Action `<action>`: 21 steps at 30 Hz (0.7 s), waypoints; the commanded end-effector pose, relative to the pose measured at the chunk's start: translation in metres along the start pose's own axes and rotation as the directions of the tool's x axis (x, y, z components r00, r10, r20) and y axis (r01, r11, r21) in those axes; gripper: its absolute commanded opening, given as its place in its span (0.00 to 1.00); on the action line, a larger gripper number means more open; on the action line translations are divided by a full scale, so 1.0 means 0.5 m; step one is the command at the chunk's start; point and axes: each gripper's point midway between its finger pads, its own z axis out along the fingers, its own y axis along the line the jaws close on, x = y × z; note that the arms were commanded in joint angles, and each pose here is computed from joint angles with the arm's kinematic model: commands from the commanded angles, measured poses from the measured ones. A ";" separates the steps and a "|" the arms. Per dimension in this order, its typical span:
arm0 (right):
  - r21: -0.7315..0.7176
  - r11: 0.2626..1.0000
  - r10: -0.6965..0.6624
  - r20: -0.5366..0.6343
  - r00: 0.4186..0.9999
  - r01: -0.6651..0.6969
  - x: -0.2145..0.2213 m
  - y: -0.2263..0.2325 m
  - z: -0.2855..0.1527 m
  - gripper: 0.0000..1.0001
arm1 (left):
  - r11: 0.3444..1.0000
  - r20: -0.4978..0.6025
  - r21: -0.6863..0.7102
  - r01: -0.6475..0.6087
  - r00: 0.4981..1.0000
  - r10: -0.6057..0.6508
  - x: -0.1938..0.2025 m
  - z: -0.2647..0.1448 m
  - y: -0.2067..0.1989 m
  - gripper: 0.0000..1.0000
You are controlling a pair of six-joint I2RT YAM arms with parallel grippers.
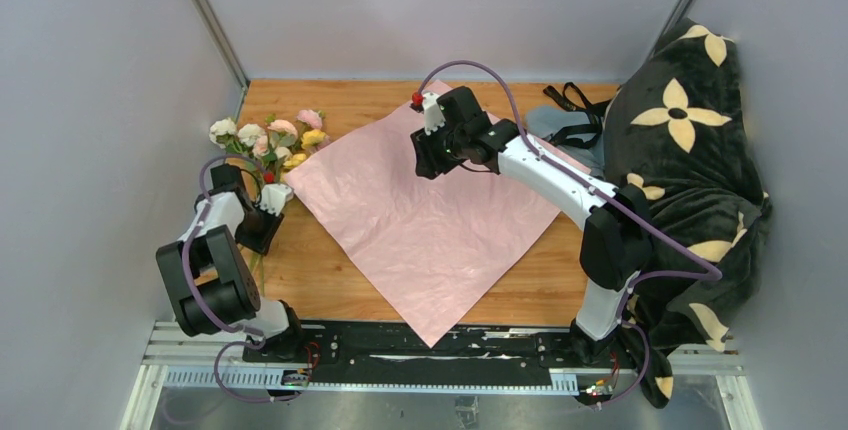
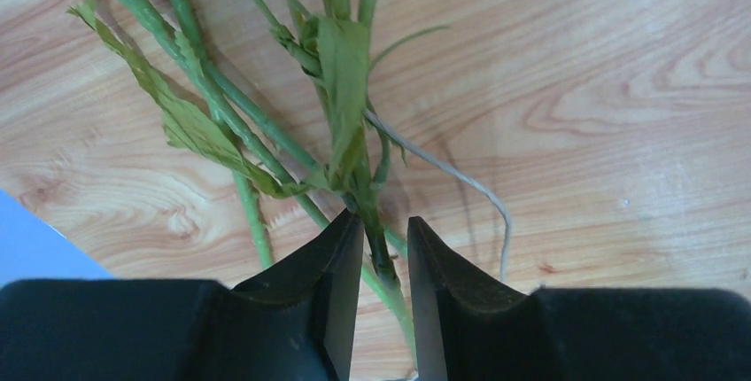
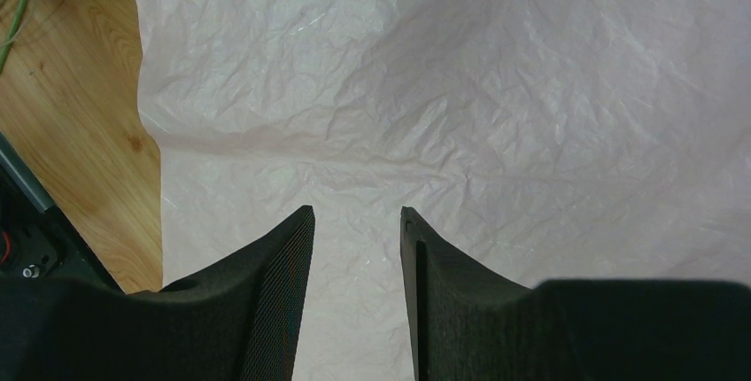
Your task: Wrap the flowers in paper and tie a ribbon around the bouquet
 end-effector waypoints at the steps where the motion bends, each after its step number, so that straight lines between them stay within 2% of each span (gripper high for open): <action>1: 0.003 1.000 -0.028 -0.031 0.999 0.028 0.012 0.008 0.005 0.45 | 0.999 0.013 -0.036 0.016 1.000 -0.015 -0.015 0.014 0.028 0.32; 4: 0.003 1.000 -0.029 -0.034 0.999 0.029 0.011 0.008 0.005 0.45 | 0.999 0.016 -0.036 0.028 1.000 -0.027 -0.022 0.018 0.034 0.28; 7: 0.007 0.999 -0.031 -0.030 0.999 0.031 0.008 0.007 0.003 0.45 | 0.999 0.033 -0.008 0.038 0.999 -0.037 -0.031 0.002 0.023 0.00; 10: 0.018 0.999 -0.035 -0.025 0.999 0.035 0.002 0.004 -0.004 0.45 | 0.998 0.106 0.010 0.054 0.993 -0.055 -0.065 -0.054 0.021 0.00; 13: 0.024 0.999 -0.039 -0.016 0.999 0.039 -0.004 0.004 -0.012 0.45 | 0.991 0.199 -0.073 0.112 0.975 -0.096 -0.098 -0.134 0.063 0.00; 18: 0.038 0.999 -0.039 -0.002 0.999 0.039 -0.003 0.003 -0.025 0.45 | 0.946 0.344 -0.206 0.249 0.924 -0.168 -0.150 -0.264 0.157 0.00; 21: 0.048 0.998 -0.036 0.010 0.999 0.036 -0.003 0.002 -0.034 0.45 | 0.945 0.469 -0.172 0.278 0.867 -0.170 -0.208 -0.330 0.158 0.00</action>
